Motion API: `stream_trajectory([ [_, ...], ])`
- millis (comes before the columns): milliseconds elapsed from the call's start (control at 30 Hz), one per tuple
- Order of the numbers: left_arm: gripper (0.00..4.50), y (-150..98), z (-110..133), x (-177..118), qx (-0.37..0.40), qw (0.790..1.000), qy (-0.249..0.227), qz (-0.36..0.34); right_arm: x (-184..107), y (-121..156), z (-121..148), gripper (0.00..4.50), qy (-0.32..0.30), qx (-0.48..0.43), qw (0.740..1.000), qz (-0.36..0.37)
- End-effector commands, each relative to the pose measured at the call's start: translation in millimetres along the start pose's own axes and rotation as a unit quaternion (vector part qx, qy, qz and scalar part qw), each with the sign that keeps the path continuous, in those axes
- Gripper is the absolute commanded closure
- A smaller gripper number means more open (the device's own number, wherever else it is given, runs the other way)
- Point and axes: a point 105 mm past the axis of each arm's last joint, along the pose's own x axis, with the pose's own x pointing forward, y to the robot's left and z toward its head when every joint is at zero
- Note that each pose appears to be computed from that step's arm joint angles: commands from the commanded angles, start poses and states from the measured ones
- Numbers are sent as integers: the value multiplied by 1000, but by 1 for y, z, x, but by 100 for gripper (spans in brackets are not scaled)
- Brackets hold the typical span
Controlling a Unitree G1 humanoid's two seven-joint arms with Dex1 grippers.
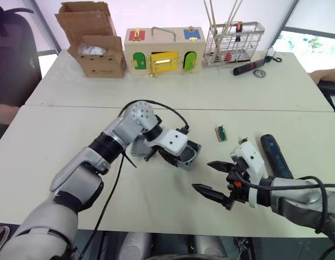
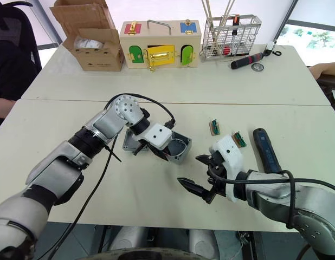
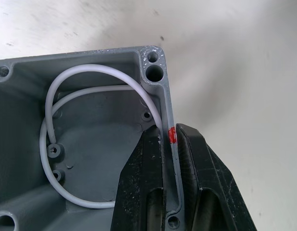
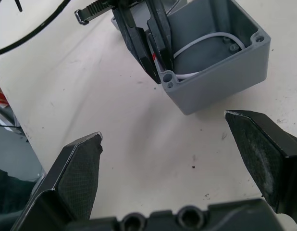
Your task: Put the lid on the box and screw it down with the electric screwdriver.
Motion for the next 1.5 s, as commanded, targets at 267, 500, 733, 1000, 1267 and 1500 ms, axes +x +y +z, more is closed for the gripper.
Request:
stream_trajectory([
  [267, 447, -10, 3, -3, 56, 997, 21, -47, -1, 10, 6, 0, -15, -9, 1000, 9],
  [500, 447, -7, 4, 1, 57, 997, 14, -47, 3, 9, 8, 0, -19, -10, 1000, 9],
  [733, 178, -5, 4, 1, 59, 997, 7, -40, 4, 9, 9, 0, -19, -12, 1000, 8],
  [1000, 5, 18, 30, -72, 32, 995, -9, 99, -15, 10, 29, 0, -52, -13, 998, 24],
  [1267, 5, 29, 1, -151, -282, 899, -71, 329, -35, 5, 70, 0, -87, -72, 992, 51],
  [1500, 5, -26, -55, -158, -611, 658, -4, 440, -17, 5, 74, 0, -46, -150, 982, 104],
])
